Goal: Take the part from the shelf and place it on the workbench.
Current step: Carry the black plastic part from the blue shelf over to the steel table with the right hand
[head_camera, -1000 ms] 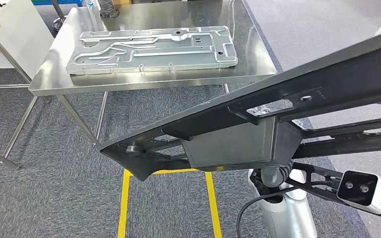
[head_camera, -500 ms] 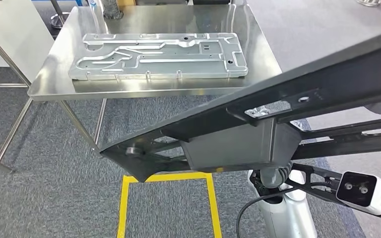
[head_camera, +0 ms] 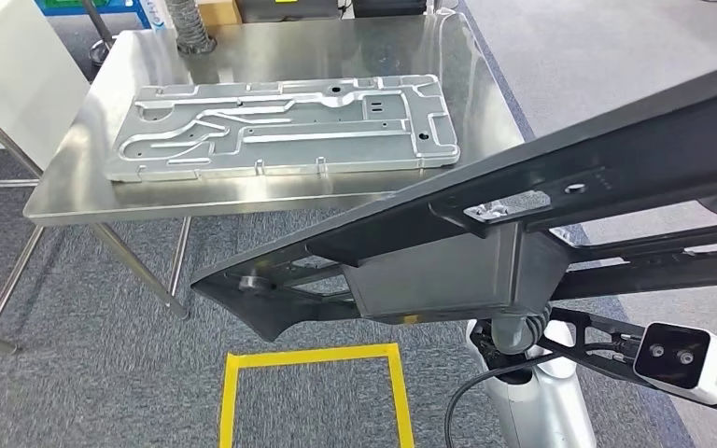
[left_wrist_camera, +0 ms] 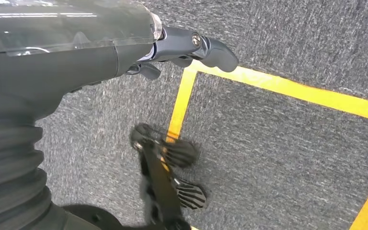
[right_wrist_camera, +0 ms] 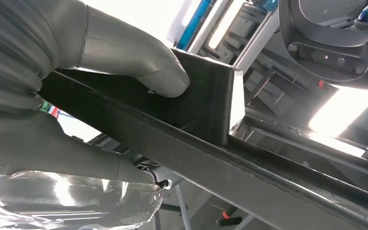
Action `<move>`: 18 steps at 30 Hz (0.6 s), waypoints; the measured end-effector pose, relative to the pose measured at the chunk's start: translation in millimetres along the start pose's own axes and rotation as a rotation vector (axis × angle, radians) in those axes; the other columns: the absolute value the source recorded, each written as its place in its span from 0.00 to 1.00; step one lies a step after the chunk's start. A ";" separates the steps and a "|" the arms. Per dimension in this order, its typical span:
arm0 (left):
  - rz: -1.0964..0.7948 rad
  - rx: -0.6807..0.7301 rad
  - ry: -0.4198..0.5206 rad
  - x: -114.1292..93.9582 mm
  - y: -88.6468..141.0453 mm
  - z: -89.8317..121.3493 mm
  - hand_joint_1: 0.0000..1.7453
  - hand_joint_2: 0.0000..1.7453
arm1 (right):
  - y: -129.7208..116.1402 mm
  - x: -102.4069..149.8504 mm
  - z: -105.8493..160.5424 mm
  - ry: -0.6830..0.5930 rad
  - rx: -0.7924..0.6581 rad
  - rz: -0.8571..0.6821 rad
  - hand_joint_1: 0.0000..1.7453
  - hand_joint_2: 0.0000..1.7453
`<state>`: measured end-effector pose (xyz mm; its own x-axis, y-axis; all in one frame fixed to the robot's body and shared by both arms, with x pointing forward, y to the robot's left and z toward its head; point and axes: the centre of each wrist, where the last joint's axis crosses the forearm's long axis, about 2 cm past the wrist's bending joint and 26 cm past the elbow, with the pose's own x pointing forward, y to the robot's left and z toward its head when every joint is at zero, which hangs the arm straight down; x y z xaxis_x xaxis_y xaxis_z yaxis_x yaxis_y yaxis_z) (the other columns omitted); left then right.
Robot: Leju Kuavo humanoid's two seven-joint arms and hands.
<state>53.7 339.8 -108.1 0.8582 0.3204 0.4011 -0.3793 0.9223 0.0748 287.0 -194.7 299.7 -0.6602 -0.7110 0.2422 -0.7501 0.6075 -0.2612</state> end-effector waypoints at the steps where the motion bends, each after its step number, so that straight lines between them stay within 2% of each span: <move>1: 0.000 0.001 0.002 -1.0 0.4 0.3 0.00 1.00 | 0.0 -0.1 0.1 0.000 0.000 -0.001 1.00 1.00; 18: 0.000 -0.001 0.004 -3.4 0.7 0.9 0.00 1.00 | -1.8 -0.5 -3.2 -0.009 0.005 0.001 1.00 1.00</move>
<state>50.2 339.1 -108.6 0.8596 0.3213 0.3973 -0.3790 0.9224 0.0741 288.6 -194.3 303.0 -0.6607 -0.7132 0.2340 -0.7491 0.6068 -0.2658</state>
